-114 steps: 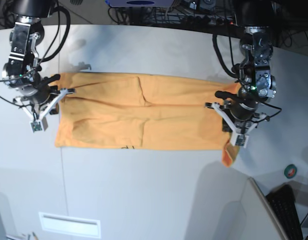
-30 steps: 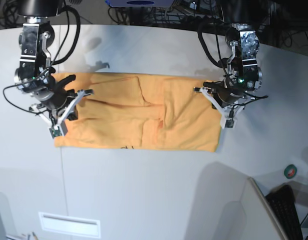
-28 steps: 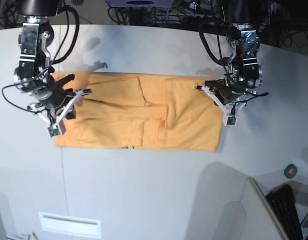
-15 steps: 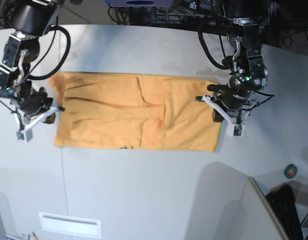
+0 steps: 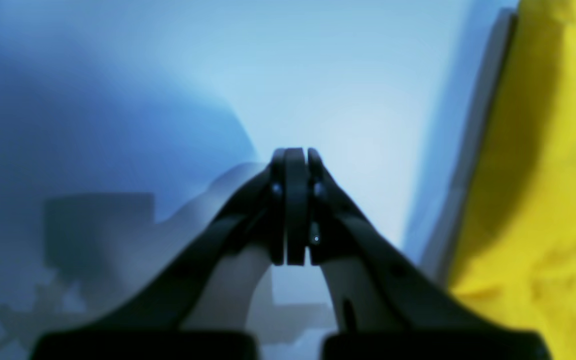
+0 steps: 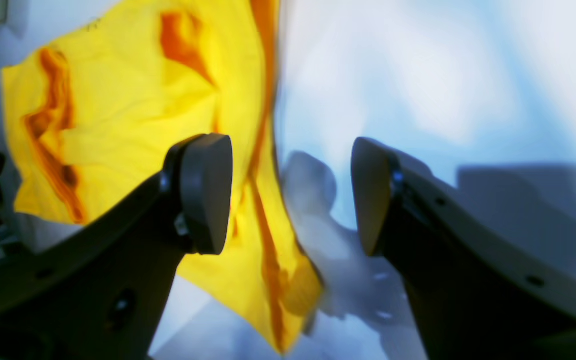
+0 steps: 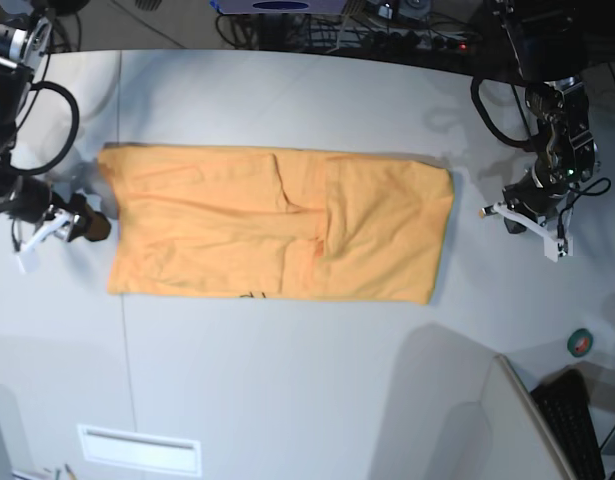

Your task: Layout the t-shirt on the table in an organized manner, then fold the t-shirt properly

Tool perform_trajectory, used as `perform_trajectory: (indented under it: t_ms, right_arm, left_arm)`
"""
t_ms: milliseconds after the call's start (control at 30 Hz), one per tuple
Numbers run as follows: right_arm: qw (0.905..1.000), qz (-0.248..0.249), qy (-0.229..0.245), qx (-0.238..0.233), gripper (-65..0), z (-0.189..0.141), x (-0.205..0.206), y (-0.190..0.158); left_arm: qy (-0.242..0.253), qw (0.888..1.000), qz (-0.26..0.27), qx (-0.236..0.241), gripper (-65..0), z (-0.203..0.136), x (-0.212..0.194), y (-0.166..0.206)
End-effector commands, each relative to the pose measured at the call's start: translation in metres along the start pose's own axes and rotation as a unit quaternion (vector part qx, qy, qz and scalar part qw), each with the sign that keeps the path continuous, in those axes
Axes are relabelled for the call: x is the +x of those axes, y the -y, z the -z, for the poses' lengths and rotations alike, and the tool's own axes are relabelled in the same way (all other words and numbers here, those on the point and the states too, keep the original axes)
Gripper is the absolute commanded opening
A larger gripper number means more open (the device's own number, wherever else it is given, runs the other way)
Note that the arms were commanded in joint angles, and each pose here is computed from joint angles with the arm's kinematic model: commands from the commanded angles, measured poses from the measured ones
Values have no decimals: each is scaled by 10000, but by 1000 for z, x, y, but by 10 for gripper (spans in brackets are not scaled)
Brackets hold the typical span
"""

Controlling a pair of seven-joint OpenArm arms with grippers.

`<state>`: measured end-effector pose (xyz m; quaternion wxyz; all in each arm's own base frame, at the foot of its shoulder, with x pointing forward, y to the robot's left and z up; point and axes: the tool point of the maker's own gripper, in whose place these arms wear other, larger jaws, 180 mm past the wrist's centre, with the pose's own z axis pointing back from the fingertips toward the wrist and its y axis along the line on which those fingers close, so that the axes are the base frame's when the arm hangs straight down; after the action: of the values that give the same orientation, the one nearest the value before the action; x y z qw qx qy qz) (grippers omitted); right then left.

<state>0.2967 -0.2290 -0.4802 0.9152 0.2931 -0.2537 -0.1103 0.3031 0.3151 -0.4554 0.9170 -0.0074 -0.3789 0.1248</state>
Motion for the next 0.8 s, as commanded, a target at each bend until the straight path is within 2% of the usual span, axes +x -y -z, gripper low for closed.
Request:
perform_trajectory:
  t_ms: [0, 133, 233, 333, 600, 767]
  right_arm:
    - [9997, -120, 183, 81, -290, -2, 15, -4]
    - [9993, -324, -79, 153, -290, 9, 3, -14]
    - [9985, -395, -254, 285, -290, 21, -8, -27]
    - [9983, -387, -279, 329, -290, 24, -11, -31]
    - [9976, -317, -322, 524, -291, 37, -20, -48]
    - [9975, -342, -232, 564, -294, 39, -11, -52]
  left_arm:
    - [294, 9995, 44, 49, -650, -1, 23, -5]
    - [225, 9997, -42, -34, -650, 10, 22, 3]
    - [-40, 9991, 243, -336, -650, 23, 11, 32]
    - [-212, 9967, 494, -611, -650, 28, -1, 60]
    - [-250, 9946, 387, -930, -650, 33, -11, 99]
    - [-198, 9937, 310, -1055, -650, 36, -6, 115]
